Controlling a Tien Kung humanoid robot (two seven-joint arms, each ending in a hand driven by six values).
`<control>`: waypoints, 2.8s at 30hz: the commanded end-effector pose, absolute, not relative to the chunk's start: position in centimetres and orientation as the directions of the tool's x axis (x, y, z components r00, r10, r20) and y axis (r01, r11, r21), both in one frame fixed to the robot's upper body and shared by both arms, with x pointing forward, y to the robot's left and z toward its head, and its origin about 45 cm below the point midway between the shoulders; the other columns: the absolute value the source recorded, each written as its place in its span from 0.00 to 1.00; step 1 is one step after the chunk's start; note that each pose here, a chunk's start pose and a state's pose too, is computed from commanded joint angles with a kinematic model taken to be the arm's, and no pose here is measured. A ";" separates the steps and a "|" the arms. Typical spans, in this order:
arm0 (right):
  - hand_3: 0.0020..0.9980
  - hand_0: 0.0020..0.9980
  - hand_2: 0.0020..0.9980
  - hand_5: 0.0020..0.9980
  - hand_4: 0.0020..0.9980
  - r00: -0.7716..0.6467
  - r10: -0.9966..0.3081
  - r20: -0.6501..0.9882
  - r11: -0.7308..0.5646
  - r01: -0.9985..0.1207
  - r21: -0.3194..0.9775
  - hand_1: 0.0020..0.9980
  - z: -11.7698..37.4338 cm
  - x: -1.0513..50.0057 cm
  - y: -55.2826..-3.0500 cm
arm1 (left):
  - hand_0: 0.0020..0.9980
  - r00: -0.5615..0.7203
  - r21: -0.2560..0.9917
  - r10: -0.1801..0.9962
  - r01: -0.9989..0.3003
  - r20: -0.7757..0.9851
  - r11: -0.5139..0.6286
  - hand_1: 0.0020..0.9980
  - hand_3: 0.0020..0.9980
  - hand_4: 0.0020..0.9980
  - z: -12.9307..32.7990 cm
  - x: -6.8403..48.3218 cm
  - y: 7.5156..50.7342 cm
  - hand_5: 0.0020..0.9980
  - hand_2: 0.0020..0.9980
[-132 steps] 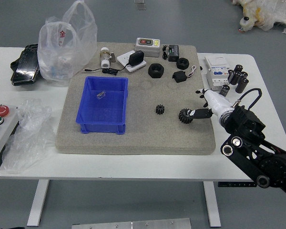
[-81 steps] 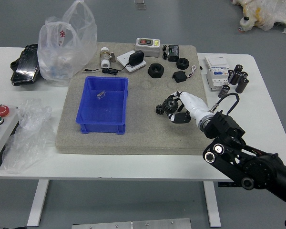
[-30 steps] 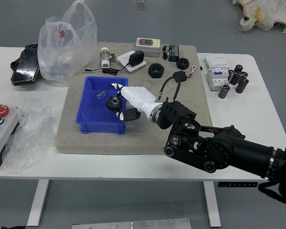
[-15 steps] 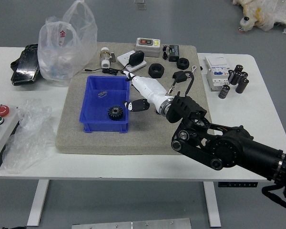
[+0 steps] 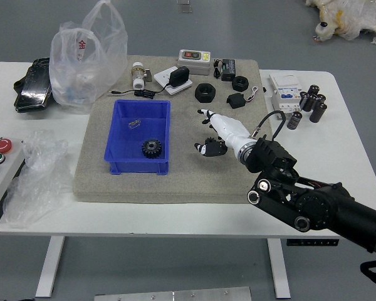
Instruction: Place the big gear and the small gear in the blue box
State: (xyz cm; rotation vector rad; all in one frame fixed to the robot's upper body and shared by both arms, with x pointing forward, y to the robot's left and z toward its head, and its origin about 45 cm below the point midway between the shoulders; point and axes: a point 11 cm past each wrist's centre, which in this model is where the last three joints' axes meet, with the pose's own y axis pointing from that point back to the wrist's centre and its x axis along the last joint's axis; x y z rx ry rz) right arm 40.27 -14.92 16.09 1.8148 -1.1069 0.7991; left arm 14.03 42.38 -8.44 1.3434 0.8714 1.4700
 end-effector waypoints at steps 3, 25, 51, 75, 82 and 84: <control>0.90 0.46 0.73 0.21 0.73 0.414 -0.348 0.841 -0.243 -0.906 0.346 0.74 15.6 40.4 -14.9 | 0.65 0.031 0.934 0.945 -0.165 0.325 -0.316 0.60 0.68 0.67 -8.5 13.9 42.4 0.35 0.57; 0.44 0.39 0.44 0.00 0.28 0.403 -0.293 0.867 -0.199 -0.913 0.357 0.57 14.3 40.7 -16.1 | 0.65 0.030 0.933 0.945 -0.172 0.327 -0.317 0.60 0.69 0.67 -8.4 14.0 42.5 0.35 0.57; 0.35 0.37 0.38 0.00 0.14 0.290 -0.285 0.914 -0.330 -0.925 0.190 0.54 20.2 41.9 -11.2 | 0.65 0.034 0.932 0.943 -0.171 0.331 -0.321 0.60 0.68 0.67 -8.2 14.2 42.8 0.35 0.57; 0.69 0.40 0.73 0.11 0.37 0.319 -0.130 0.939 -0.519 -0.828 0.210 0.69 20.9 39.5 -2.8 | 0.65 0.040 0.931 0.941 -0.168 0.336 -0.325 0.60 0.69 0.67 -8.0 14.5 43.0 0.36 0.57; 0.80 0.42 0.78 0.12 0.45 0.331 -0.135 0.934 -0.515 -0.828 0.219 0.72 20.6 39.6 -2.9 | 0.65 0.040 0.931 0.941 -0.169 0.335 -0.324 0.60 0.69 0.67 -8.0 14.6 43.0 0.36 0.57; 0.83 0.43 0.79 0.14 0.48 0.333 -0.138 0.933 -0.513 -0.830 0.220 0.73 20.5 39.6 -3.1 | 0.65 0.041 0.931 0.941 -0.169 0.335 -0.324 0.60 0.68 0.67 -8.0 14.6 43.0 0.36 0.57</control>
